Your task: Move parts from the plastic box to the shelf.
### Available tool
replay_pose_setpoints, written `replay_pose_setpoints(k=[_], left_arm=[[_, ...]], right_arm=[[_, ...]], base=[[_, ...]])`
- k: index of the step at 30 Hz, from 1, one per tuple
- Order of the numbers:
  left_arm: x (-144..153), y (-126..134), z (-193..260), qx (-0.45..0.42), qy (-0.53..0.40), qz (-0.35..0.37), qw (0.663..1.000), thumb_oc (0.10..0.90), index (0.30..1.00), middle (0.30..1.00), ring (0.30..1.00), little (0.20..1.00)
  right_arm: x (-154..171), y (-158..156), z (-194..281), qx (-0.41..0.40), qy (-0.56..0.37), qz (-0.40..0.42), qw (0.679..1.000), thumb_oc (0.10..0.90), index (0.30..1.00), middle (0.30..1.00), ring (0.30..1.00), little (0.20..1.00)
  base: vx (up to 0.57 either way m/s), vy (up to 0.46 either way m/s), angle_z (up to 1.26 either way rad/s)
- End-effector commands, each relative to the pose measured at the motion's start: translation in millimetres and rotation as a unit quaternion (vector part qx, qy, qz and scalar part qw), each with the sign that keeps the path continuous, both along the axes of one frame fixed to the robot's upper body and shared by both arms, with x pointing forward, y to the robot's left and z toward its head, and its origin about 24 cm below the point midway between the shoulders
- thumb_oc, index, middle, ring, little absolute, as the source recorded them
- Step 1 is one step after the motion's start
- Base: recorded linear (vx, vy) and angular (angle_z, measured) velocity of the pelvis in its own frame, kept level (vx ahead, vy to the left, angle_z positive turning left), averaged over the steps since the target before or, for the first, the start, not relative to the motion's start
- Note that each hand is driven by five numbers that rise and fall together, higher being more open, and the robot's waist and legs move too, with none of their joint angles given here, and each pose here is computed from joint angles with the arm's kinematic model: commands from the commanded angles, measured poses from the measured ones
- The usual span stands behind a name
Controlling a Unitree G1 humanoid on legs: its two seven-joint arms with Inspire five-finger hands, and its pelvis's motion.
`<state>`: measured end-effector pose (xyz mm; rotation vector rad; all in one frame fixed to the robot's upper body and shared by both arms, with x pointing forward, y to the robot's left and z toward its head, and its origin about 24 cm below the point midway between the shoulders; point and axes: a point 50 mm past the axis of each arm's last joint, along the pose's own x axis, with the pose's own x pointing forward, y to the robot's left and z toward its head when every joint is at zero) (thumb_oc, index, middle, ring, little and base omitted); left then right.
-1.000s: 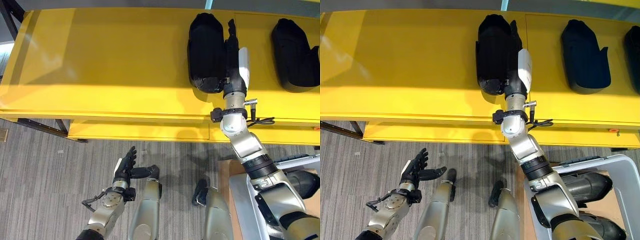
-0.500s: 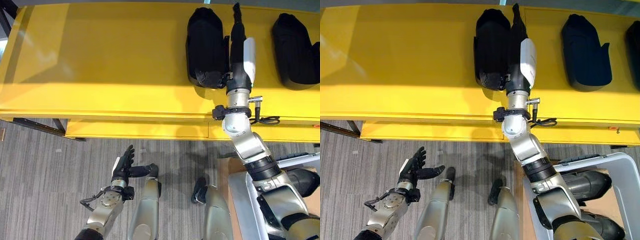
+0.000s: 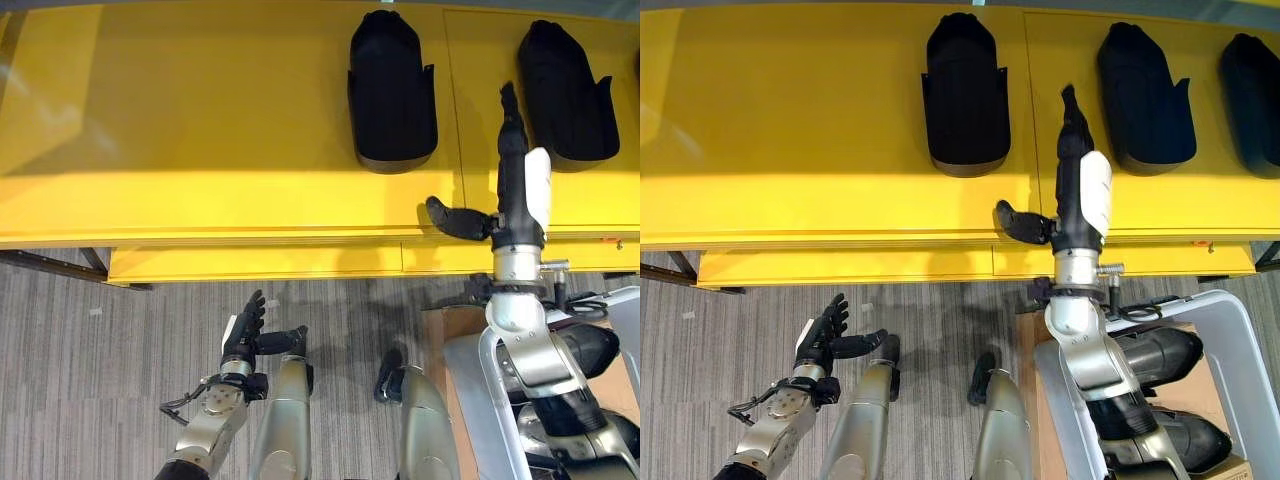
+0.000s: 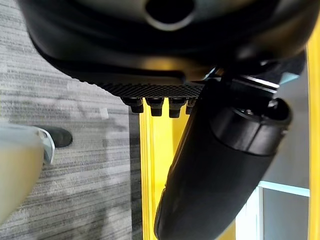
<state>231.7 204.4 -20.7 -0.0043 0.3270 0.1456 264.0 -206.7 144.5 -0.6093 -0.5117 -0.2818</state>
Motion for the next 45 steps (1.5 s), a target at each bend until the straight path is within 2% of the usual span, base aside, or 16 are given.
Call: replay_pose_setpoints(k=[1, 6, 10, 20, 28, 36, 41, 45], left_arm=[[-3.0, 1.6, 17.4, 0.011, -0.059, -0.008, 0.998, 0.9, 1.0, 1.0, 1.0, 1.0], [-13.5, 11.0, 9.0, 0.003, -0.042, 0.007, 0.999, 0.9, 1.0, 1.0, 1.0, 1.0], [-20.9, 15.7, 2.7, -0.003, -0.03, 0.014, 0.999, 0.9, 1.0, 1.0, 1.0, 1.0], [-31.0, 16.8, -7.1, -0.008, -0.01, 0.024, 1.0, 0.9, 1.0, 1.0, 1.0, 1.0], [-20.1, 16.4, -1.7, 0.02, -0.022, 0.007, 1.0, 0.9, 1.0, 1.0, 1.0, 1.0], [-28.6, 27.4, -3.0, 0.011, -0.016, 0.042, 0.999, 0.9, 1.0, 1.0, 1.0, 1.0], [-53.5, 37.3, -13.0, -0.008, 0.008, 0.078, 0.997, 0.9, 1.0, 1.0, 1.0, 1.0], [-60.1, 39.9, -16.3, -0.01, 0.014, 0.086, 0.996, 0.9, 1.0, 1.0, 1.0, 1.0]], right_arm=[[-11.8, -2.3, 46.5, 0.026, -0.119, 0.058, 0.991, 0.9, 1.0, 1.0, 1.0, 1.0], [-29.5, -21.7, -4.2, 0.097, -0.009, 0.052, 0.994, 0.9, 1.0, 1.0, 1.0, 1.0], [-37.9, -29.4, -28.8, 0.134, 0.041, 0.039, 0.989, 0.9, 1.0, 1.0, 1.0, 1.0], [-53.5, -44.9, -44.5, 0.218, 0.039, -0.016, 0.975, 0.9, 1.0, 1.0, 1.0, 1.0], [-73.3, -61.1, -44.4, 0.287, -0.01, -0.072, 0.955, 0.9, 1.0, 1.0, 1.0, 1.0], [-59.6, -47.5, -37.8, 0.293, -0.019, -0.027, 0.955, 0.9, 1.0, 1.0, 1.0, 1.0], [-54.6, -37.7, -50.2, 0.302, 0.025, -0.008, 0.953, 0.9, 1.0, 1.0, 1.0, 1.0], [-64.3, -46.5, -61.8, 0.292, 0.06, -0.025, 0.954, 0.9, 1.0, 1.0, 1.0, 1.0]], base=[[0.06, 0.006, -0.1], [0.12, 0.044, -0.14], [0.14, 0.09, -0.14], [0.1, 0.174, -0.2], [-0.08, 0.217, -0.24], [-0.1, 0.174, -1.38], [-0.04, -0.055, -1.41], [0.03, -0.253, -1.21]])
